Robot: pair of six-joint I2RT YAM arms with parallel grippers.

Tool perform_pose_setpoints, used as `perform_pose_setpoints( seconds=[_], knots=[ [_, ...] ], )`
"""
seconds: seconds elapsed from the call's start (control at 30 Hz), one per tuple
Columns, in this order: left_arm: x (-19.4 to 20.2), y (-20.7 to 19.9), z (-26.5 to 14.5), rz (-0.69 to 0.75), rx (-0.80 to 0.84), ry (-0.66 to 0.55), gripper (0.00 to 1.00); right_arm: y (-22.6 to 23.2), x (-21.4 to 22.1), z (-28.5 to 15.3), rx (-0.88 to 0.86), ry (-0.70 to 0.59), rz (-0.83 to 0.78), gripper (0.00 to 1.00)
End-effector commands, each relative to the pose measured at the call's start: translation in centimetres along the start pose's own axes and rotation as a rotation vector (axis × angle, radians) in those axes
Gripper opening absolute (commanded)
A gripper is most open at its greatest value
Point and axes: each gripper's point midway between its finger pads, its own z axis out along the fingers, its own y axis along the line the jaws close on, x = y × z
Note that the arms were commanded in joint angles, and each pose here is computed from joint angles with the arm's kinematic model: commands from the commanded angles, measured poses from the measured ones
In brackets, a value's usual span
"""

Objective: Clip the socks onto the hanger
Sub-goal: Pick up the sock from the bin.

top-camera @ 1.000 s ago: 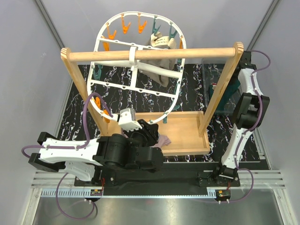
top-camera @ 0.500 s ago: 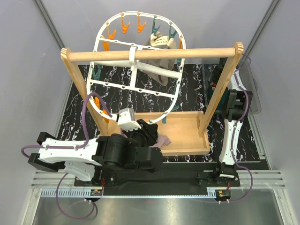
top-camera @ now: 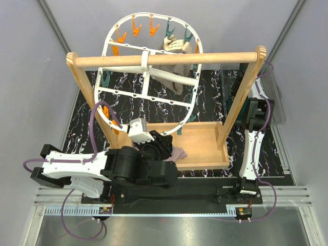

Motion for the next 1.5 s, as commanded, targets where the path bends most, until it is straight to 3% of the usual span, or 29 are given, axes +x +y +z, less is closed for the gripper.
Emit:
perform_pose_setpoints(
  seconds=[0.0, 0.07, 0.3, 0.47, 0.7, 0.87, 1.03, 1.33, 1.47],
  knots=[
    [-2.1, -0.1, -0.1, -0.058, 0.015, -0.057, 0.00, 0.2, -0.9, -1.2, -0.009, -0.031, 0.002, 0.09],
    [-2.0, -0.2, -0.1, -0.056, 0.015, -0.055, 0.00, 0.3, -2.5, -3.5, -0.022, -0.075, 0.004, 0.01],
    [-1.8, 0.0, 0.0, -0.065, 0.012, -0.055, 0.00, -2.7, -5.5, -13.1, -0.029, -0.193, 0.050, 0.00],
    [-2.1, -0.2, 0.0, -0.069, 0.014, -0.068, 0.00, -5.1, -2.9, -22.8, -0.091, -0.301, 0.092, 0.00],
    [-2.2, 0.4, -0.1, -0.078, 0.008, -0.062, 0.00, -4.8, 1.3, -36.3, -0.287, -0.453, 0.055, 0.00],
    [-2.3, 0.4, 0.0, -0.075, 0.007, -0.071, 0.00, -3.7, 2.2, -48.8, -0.479, -0.663, -0.001, 0.00],
    [-2.4, 0.2, 0.0, -0.072, 0.008, -0.077, 0.00, -3.1, 4.0, -58.5, -0.624, -0.826, -0.076, 0.00],
    [-2.4, 0.2, 0.0, -0.066, 0.008, -0.080, 0.00, -1.8, 10.9, -65.9, -0.843, -0.826, -0.230, 0.00],
    [-2.2, 0.1, 0.0, -0.062, 0.009, -0.077, 0.00, 0.0, 15.5, -66.7, -1.038, -0.684, -0.330, 0.00]
  ],
)
